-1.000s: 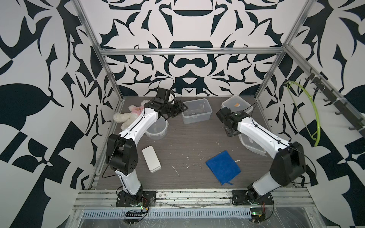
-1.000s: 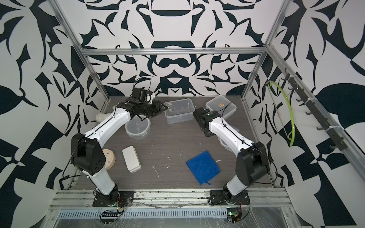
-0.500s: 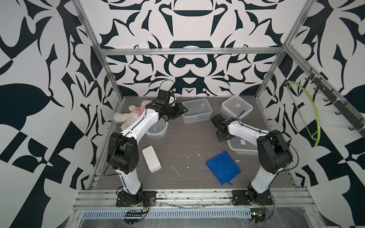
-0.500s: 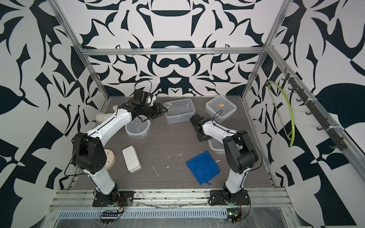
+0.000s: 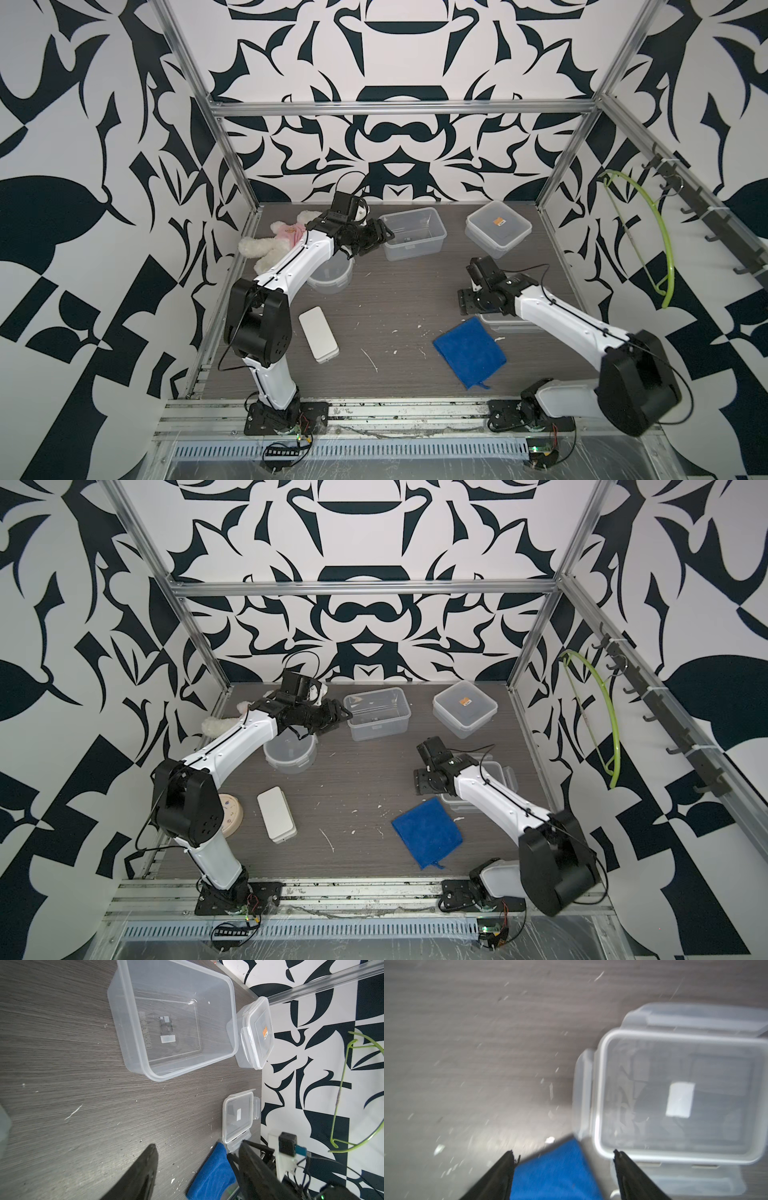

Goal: Wipe the insides of the lunch boxes
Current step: Place the lid at the center of the board, then pick up the cleaning item at the center of the board, then pick up the lunch box from the center of the board.

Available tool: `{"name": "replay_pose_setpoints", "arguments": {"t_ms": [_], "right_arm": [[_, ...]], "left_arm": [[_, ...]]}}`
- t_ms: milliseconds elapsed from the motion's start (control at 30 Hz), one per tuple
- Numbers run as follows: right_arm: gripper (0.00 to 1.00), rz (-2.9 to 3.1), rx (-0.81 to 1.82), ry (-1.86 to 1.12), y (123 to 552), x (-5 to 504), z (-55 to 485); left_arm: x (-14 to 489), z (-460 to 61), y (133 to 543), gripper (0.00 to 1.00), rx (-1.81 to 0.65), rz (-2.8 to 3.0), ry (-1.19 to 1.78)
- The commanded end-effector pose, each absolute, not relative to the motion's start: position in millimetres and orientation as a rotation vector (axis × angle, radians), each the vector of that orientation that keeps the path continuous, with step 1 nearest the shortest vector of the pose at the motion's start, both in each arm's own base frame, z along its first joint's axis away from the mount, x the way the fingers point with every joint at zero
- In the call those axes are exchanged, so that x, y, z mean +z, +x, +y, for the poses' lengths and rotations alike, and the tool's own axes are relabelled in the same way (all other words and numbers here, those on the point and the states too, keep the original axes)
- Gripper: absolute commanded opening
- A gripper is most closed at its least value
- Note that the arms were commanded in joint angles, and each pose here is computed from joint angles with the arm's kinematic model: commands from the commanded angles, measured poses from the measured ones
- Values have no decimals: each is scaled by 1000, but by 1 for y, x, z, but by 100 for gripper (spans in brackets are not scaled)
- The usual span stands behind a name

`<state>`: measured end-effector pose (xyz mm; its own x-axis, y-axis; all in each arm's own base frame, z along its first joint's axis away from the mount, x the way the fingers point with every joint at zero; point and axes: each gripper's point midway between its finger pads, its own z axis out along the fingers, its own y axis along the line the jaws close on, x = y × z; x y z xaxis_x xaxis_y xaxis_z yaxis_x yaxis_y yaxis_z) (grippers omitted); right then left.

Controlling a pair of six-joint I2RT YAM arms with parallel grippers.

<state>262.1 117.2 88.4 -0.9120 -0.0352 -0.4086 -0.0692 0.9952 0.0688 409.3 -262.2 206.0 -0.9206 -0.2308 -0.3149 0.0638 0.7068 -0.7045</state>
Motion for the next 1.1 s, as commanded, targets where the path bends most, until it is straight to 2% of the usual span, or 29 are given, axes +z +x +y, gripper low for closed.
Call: {"name": "replay_pose_setpoints", "arguments": {"t_ms": [0, 67, 300, 567, 667, 733, 800, 933, 1067], "right_arm": [[99, 2746, 288, -94, 220, 93, 137], [100, 2776, 322, -111, 197, 86, 143], [79, 2896, 332, -129, 146, 35, 154], [78, 2928, 93, -118, 149, 3, 140], [74, 2922, 81, -144, 157, -4, 151], [66, 2920, 86, -188, 162, -7, 164], [39, 2921, 103, -262, 167, -11, 185], [2, 2949, 190, -400, 172, -16, 228], [0, 2890, 276, -530, 192, 10, 263]], "left_arm": [[215, -255, 399, 65, -1038, 2530, -114], [214, -255, 398, 65, -1039, 2534, -119], [212, -253, 397, 65, -1035, 2543, -144], [210, -249, 393, 65, -1013, 2552, -153], [209, -249, 393, 65, -1008, 2558, -156], [208, -249, 392, 65, -1004, 2561, -153], [207, -248, 393, 65, -995, 2566, -152], [204, -247, 395, 65, -975, 2580, -149], [197, -242, 403, 64, -923, 2610, -163]]}}
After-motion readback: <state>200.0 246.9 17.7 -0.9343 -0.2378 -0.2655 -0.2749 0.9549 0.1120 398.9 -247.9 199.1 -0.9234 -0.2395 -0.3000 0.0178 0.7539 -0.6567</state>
